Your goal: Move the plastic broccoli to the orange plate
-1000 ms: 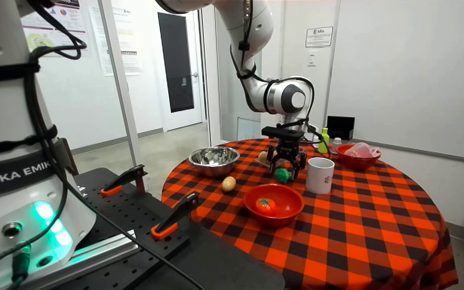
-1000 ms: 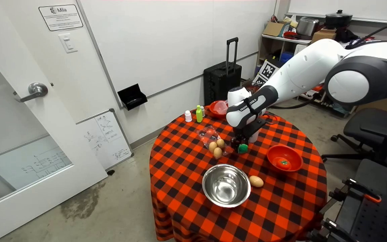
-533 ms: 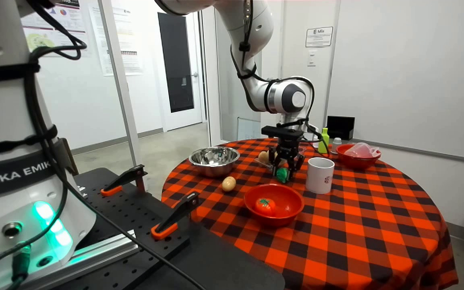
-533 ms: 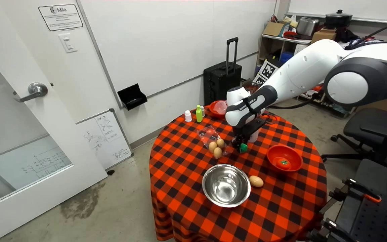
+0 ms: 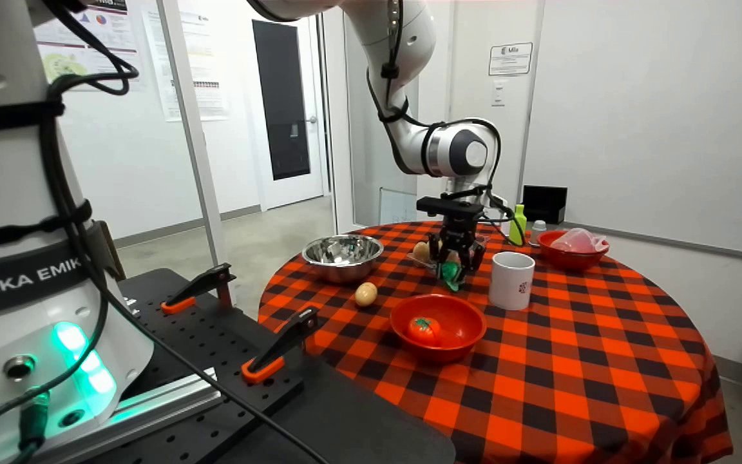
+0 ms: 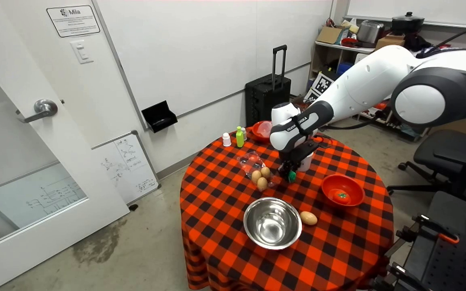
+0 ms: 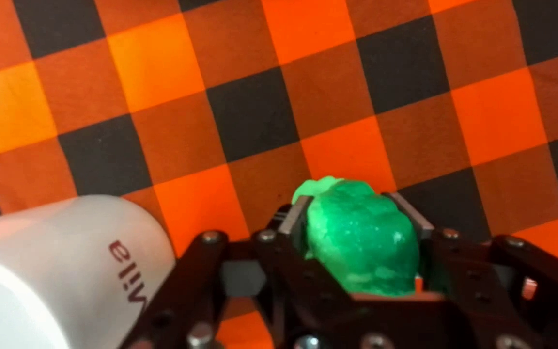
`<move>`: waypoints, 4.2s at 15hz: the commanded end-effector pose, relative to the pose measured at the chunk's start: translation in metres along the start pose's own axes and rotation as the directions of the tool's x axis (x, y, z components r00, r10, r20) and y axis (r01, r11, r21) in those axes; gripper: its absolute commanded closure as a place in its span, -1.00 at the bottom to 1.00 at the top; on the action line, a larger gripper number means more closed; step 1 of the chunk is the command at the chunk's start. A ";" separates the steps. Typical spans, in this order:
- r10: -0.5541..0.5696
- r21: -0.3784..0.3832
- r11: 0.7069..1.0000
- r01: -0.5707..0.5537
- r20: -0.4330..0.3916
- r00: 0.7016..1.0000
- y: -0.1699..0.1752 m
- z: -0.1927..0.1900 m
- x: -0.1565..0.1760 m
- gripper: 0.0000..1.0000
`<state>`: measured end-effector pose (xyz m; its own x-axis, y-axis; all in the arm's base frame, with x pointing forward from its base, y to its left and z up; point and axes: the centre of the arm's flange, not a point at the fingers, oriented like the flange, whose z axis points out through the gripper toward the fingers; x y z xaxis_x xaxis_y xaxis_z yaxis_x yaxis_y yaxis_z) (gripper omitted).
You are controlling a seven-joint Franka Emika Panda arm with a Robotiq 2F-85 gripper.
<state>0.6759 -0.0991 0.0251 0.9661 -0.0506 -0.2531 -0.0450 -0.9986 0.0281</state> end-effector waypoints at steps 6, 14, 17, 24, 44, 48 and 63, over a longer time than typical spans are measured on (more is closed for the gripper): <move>-0.020 -0.020 1.000 0.019 -0.037 0.999 -0.020 -0.063 -0.048 0.90; 0.058 0.014 0.998 -0.058 -0.040 0.997 -0.012 -0.085 -0.099 0.95; 0.160 0.033 0.987 -0.160 0.005 0.987 0.004 -0.073 -0.117 0.95; 0.378 0.126 0.914 -0.386 0.087 0.922 0.049 -0.035 -0.174 0.95; 0.584 0.142 0.793 -0.592 0.101 0.806 0.102 0.013 -0.175 -0.69; 0.594 0.139 0.786 -0.602 0.100 0.798 0.101 0.013 -0.175 -1.00; 0.169 0.225 0.961 -0.160 -0.020 0.985 0.039 -0.063 -0.156 -1.00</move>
<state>0.5328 -0.1412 0.1081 0.9059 -0.3579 -0.2262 -0.3858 -0.9179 -0.0928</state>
